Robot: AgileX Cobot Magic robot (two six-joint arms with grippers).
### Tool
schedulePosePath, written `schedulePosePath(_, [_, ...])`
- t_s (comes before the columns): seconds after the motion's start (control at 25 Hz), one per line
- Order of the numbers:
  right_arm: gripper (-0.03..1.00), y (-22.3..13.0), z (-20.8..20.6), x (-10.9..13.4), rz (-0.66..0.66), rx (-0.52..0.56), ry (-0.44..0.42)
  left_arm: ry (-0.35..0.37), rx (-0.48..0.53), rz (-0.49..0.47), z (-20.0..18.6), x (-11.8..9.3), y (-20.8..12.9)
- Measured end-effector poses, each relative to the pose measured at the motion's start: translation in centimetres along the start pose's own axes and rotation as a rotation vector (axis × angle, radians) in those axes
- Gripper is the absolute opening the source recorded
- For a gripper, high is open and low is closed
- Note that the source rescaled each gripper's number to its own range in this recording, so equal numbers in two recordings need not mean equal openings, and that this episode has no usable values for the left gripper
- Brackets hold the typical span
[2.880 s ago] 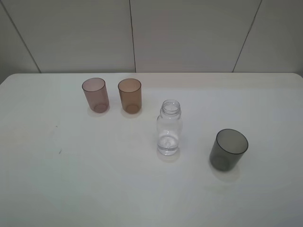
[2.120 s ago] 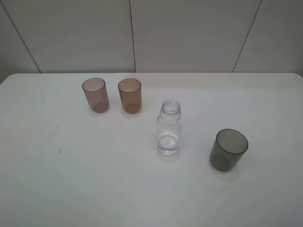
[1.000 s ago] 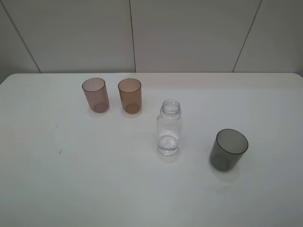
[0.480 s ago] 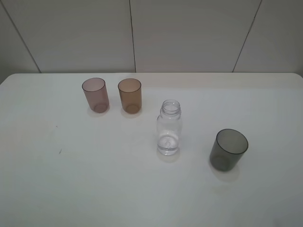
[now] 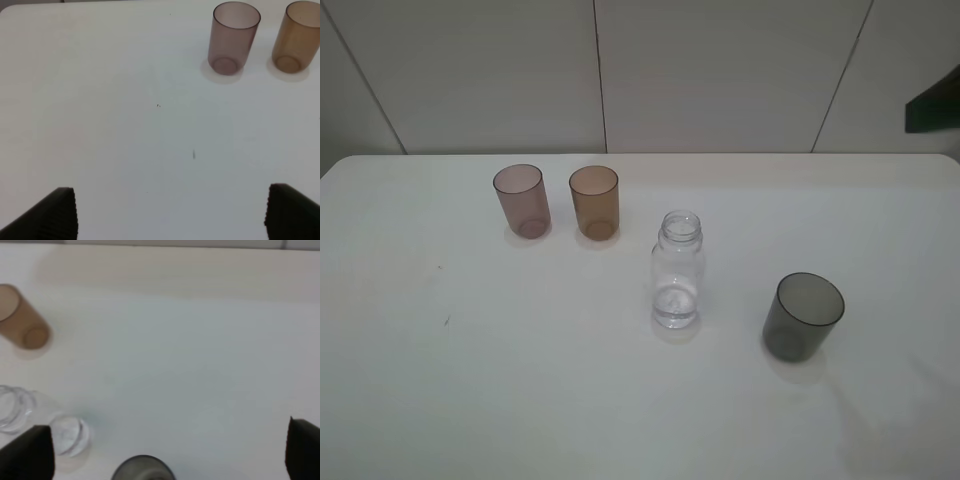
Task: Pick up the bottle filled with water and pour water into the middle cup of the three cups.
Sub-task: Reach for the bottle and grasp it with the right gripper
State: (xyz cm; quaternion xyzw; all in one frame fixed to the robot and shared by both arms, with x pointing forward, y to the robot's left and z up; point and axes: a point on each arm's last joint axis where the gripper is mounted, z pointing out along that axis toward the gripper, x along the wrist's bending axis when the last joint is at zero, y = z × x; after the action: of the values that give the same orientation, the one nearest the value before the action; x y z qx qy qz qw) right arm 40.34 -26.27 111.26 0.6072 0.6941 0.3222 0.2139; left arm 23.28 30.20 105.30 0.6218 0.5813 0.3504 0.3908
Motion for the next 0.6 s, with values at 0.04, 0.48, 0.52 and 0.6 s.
schedulePosePath(0.04, [1.00, 0.1, 0.6, 0.7, -0.034, 0.009, 0.026, 0.000, 0.000, 0.000, 0.0, 0.0, 0.0])
schedulePosePath(0.48, [1.00, -1.8, 3.5, 8.4, -0.287, 0.057, 0.292, 0.000, 0.000, 0.000, 0.0, 0.0, 0.0])
schedulePosePath(0.52, [1.00, -2.3, 3.7, 8.6, -0.268, 0.055, 0.304, 0.000, 0.000, 0.000, 0.0, 0.0, 0.0])
schedulePosePath(0.6, [1.00, -3.7, 4.7, 8.8, -0.227, 0.059, 0.326, 0.000, 0.000, 0.000, 0.0, 0.0, 0.0])
